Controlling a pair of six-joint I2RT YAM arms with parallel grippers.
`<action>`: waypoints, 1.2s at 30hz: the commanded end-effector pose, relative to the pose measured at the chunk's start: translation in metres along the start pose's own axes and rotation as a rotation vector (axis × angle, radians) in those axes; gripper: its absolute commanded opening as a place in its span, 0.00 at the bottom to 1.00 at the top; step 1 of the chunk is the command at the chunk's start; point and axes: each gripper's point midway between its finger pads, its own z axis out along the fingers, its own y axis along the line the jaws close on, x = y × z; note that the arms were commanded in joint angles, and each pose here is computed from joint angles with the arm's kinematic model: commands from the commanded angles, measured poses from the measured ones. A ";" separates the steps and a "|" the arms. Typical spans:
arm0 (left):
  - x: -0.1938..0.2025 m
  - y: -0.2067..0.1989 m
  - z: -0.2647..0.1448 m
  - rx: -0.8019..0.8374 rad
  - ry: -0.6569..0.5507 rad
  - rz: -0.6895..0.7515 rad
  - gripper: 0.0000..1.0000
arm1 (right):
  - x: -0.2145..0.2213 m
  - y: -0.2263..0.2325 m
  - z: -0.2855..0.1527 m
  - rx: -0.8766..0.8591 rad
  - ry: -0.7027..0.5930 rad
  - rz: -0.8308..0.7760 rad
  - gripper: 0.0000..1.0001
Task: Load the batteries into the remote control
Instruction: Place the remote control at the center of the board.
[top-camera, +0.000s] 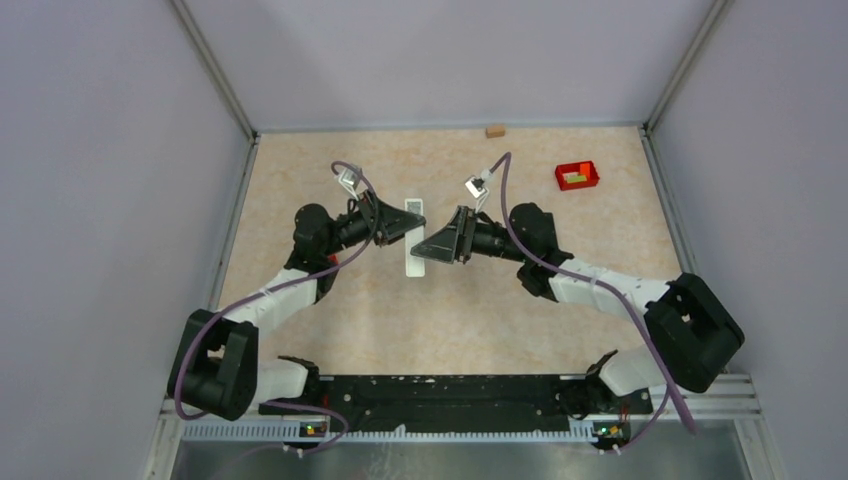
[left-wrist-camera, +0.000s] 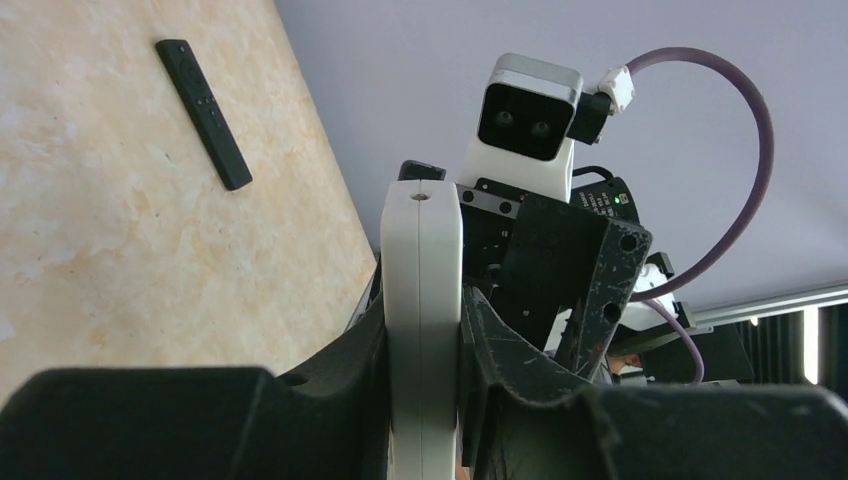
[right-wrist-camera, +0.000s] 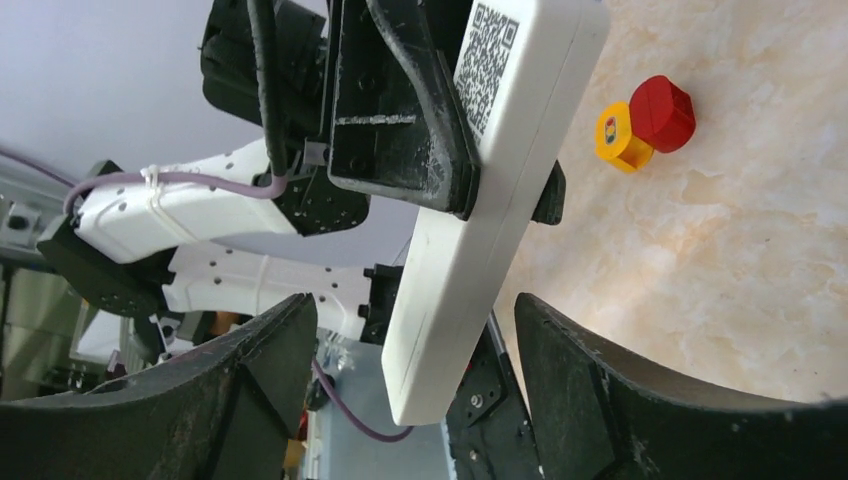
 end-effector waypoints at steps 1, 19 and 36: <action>-0.006 -0.034 0.002 0.098 0.009 0.083 0.00 | 0.005 0.012 -0.007 -0.052 0.059 -0.155 0.70; -0.002 -0.035 -0.003 0.098 0.004 0.075 0.00 | -0.028 -0.022 0.009 0.128 -0.095 -0.069 0.18; 0.002 -0.030 -0.006 0.094 0.002 0.074 0.00 | -0.055 -0.021 0.003 0.086 -0.261 0.187 0.23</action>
